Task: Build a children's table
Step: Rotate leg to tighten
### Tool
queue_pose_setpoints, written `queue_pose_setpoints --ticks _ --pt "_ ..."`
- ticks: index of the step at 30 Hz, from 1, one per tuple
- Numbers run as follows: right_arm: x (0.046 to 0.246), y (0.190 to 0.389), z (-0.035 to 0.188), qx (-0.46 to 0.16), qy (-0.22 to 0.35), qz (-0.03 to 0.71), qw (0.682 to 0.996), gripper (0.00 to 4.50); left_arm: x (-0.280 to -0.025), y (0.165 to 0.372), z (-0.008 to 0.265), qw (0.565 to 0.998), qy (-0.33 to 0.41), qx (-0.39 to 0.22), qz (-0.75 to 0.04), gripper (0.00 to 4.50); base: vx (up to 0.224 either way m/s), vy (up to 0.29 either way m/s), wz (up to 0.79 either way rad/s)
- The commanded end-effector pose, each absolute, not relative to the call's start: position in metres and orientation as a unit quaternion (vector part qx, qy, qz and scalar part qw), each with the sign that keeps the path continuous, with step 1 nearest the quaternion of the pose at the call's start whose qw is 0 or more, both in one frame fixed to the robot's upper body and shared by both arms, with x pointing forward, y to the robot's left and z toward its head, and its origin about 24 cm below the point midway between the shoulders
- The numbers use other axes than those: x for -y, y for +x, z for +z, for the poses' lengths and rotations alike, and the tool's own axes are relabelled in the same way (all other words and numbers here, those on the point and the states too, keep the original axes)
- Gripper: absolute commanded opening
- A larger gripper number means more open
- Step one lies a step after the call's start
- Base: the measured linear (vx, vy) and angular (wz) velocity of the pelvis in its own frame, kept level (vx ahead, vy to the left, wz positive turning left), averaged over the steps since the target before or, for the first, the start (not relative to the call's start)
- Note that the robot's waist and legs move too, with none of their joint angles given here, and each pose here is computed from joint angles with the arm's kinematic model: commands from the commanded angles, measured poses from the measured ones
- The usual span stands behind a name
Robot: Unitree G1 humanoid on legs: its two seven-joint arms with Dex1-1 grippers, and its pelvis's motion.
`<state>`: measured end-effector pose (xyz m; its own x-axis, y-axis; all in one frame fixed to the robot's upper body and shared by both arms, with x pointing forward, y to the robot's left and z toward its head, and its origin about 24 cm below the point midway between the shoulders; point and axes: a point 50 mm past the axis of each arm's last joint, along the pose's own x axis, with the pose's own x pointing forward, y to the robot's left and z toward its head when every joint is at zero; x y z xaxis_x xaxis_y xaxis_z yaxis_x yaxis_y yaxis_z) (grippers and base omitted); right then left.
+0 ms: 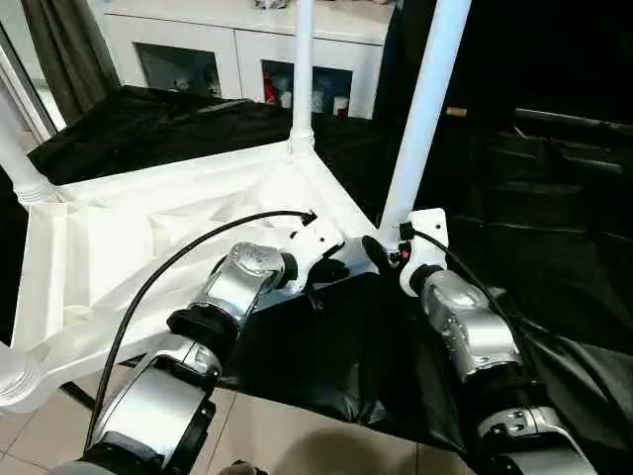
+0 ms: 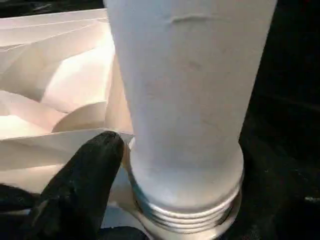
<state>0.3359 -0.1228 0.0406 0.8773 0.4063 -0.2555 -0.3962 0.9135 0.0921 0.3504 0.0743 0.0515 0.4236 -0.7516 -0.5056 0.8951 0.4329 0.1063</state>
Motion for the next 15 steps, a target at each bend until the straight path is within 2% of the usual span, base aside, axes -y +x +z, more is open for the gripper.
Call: queue_pose_setpoints --ticks 1,2,8,10,15 --pt "0.119 0.328 0.049 -0.129 -0.006 0.312 0.941 4.12 -0.08 0.347 0.054 0.81 0.184 -0.182 -0.527 0.0 0.0 0.0 0.0" --pt "0.122 0.326 0.05 -0.13 -0.012 0.322 0.938 4.25 -0.081 0.347 0.054 0.807 0.185 -0.181 -0.531 0.0 0.0 0.0 0.0" --pt "0.145 0.312 0.057 -0.136 -0.059 0.407 0.901 4.25 -0.097 0.339 0.058 0.772 0.183 -0.173 -0.584 0.0 0.0 0.0 0.0" --pt "0.153 0.304 0.06 -0.145 -0.075 0.449 0.878 4.25 -0.105 0.329 0.06 0.736 0.18 -0.172 -0.63 0.0 0.0 0.0 0.0" --pt "0.154 0.297 0.063 -0.147 -0.073 0.481 0.861 4.25 -0.112 0.318 0.063 0.702 0.174 -0.176 -0.668 0.0 0.0 0.0 0.0"
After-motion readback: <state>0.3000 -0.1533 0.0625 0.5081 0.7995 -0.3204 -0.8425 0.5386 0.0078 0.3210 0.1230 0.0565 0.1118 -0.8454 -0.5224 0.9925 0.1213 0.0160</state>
